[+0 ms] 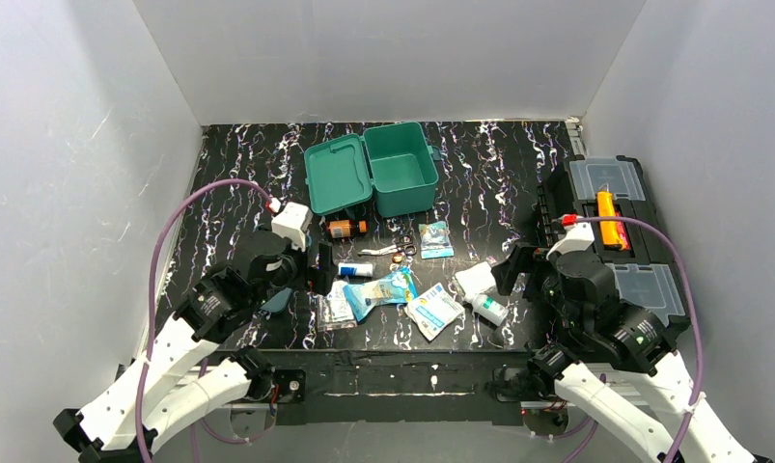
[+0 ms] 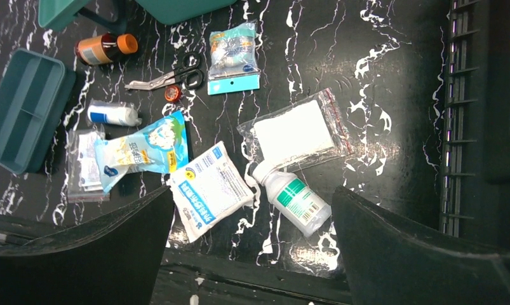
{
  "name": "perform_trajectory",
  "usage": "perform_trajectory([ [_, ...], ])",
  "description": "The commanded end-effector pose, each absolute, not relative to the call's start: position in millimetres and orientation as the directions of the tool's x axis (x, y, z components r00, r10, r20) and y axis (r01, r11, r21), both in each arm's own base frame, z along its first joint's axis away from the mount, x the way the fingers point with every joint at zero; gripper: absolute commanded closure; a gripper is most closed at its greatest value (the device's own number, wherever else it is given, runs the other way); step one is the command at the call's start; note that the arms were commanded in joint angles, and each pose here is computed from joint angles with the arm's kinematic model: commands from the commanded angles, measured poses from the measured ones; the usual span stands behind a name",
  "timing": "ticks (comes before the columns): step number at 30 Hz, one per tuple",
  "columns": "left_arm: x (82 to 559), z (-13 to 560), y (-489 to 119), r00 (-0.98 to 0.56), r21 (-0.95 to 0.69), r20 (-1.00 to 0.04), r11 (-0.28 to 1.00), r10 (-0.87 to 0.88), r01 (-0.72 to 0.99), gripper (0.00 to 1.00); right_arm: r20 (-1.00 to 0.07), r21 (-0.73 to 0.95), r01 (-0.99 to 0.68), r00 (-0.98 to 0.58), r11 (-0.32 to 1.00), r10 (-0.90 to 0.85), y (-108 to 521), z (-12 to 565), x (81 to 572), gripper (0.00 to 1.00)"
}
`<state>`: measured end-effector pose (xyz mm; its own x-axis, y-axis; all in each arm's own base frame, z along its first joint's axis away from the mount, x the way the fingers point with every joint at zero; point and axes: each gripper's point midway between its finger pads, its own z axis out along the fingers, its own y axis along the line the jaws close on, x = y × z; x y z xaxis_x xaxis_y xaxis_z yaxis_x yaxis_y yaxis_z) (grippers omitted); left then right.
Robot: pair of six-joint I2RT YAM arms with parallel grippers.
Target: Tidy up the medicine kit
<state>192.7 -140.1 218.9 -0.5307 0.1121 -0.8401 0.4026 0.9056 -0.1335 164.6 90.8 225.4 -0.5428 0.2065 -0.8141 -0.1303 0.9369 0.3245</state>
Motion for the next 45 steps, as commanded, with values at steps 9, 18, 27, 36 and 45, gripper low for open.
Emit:
perform_trajectory([
  [9, 202.0, 203.7, -124.4, -0.597, -0.077, -0.795, 0.958, 0.108, 0.276, 0.00, -0.822, 0.305, -0.273, -0.560, 0.912, 0.108, 122.7, 248.3, 175.7, 0.00],
  [18, 201.5, 181.1, -128.5, -0.682, -0.034, -0.710, 0.959, 0.175, 0.282, 0.00, -0.715, 0.260, -0.224, -0.698, 0.939, 0.032, 145.3, 218.7, 196.1, 0.00],
  [27, 197.0, 179.6, -127.2, -0.686, -0.040, -0.706, 0.957, 0.178, 0.289, 0.00, -0.488, 0.093, -0.192, -0.864, 0.977, -0.123, 130.6, 150.4, 178.2, 0.00],
  [36, 192.2, 180.0, -132.8, -0.689, -0.069, -0.702, 0.945, 0.181, 0.319, 0.01, -0.218, 0.004, -0.099, -0.971, 0.995, -0.096, 125.8, 78.9, 155.7, 0.00],
  [45, 191.1, 179.5, -134.9, -0.689, -0.073, -0.699, 0.939, 0.192, 0.335, 0.00, -0.130, -0.074, -0.048, -0.990, 0.996, -0.057, 113.0, 42.3, 143.0, 0.00],
])
